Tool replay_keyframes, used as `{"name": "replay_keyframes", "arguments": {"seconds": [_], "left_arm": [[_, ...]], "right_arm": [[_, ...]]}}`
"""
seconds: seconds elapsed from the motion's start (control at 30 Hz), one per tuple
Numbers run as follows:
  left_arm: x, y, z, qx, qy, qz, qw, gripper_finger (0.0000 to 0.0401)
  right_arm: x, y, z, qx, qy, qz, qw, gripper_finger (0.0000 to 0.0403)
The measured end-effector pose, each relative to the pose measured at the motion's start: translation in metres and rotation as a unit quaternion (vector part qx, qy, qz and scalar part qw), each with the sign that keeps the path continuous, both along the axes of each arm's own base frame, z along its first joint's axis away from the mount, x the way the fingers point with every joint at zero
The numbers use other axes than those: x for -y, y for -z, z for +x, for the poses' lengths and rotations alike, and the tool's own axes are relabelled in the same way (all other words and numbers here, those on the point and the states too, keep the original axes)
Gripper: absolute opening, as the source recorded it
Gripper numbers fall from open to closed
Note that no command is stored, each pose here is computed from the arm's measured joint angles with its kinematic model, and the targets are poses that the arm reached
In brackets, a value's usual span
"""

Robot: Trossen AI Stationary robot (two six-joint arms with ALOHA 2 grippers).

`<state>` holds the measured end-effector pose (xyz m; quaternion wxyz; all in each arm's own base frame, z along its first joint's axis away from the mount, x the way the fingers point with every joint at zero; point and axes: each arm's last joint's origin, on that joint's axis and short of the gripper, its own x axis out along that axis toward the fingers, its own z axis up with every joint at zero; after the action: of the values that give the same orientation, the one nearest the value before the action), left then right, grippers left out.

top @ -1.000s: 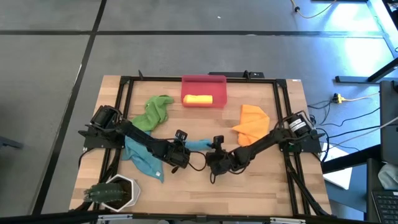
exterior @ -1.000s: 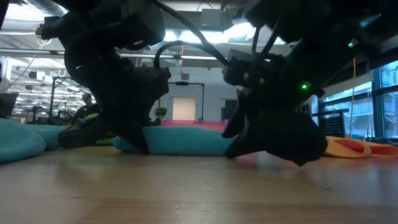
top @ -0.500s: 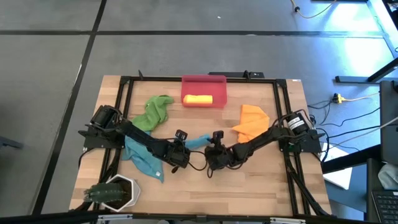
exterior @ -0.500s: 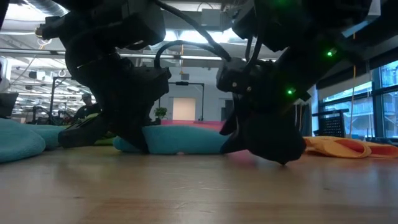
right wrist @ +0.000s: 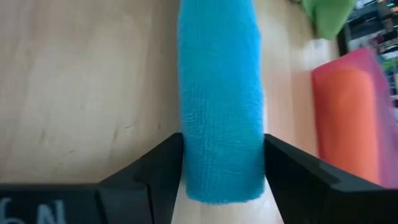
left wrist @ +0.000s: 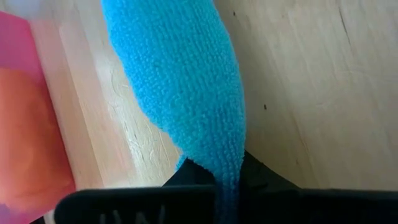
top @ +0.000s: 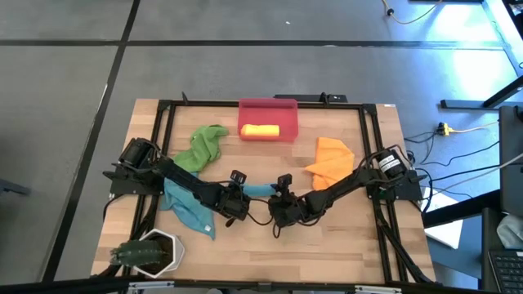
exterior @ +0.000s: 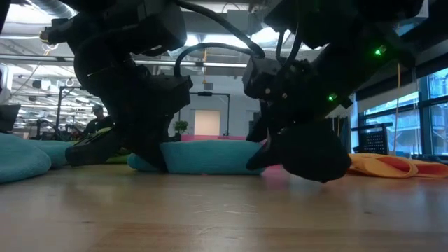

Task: Roll microfiber towels into tight, uniform cylinder then place into a basket
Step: Put the left blue microfiber cloth into the red bin

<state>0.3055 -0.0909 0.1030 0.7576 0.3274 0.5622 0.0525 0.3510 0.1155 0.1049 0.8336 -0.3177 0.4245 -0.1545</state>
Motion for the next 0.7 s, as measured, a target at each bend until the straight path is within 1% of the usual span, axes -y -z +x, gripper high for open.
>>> {"name": "replay_keyframes", "arguments": {"seconds": [0.13,0.23,0.3,0.4,0.5,0.53,0.63,0.7], "left_arm": [[0.000,0.000,0.000,0.000,0.000,0.000,1.000,0.0000],[0.000,0.000,0.000,0.000,0.000,0.000,1.000,0.0000],[0.000,0.000,0.000,-0.001,0.001,0.000,1.000,0.0000],[-0.001,-0.001,0.000,-0.007,0.002,0.000,1.000,0.0000],[-0.004,-0.009,0.002,-0.017,0.006,-0.017,1.000,0.0000],[-0.005,-0.014,0.003,-0.017,0.007,-0.025,1.000,0.0000],[-0.013,-0.032,0.001,-0.017,0.012,-0.042,0.999,0.0000],[-0.022,-0.048,0.000,-0.003,0.014,-0.044,0.999,0.0000]], "right_arm": [[0.009,0.003,0.004,-0.009,0.002,0.021,1.000,0.0213],[0.015,0.003,0.005,-0.013,0.007,0.025,1.000,0.0192],[0.017,0.003,0.006,-0.015,0.009,0.027,0.999,0.0164],[0.019,0.004,0.006,-0.018,0.010,0.029,0.999,0.0104],[0.019,0.002,0.005,-0.027,0.010,0.027,0.999,0.0035],[0.019,0.000,0.005,-0.032,0.010,0.027,0.999,0.0023],[0.018,-0.020,0.009,-0.016,0.021,0.041,0.999,0.0023],[0.021,-0.036,0.009,-0.013,0.027,0.042,0.999,0.0025]]}}
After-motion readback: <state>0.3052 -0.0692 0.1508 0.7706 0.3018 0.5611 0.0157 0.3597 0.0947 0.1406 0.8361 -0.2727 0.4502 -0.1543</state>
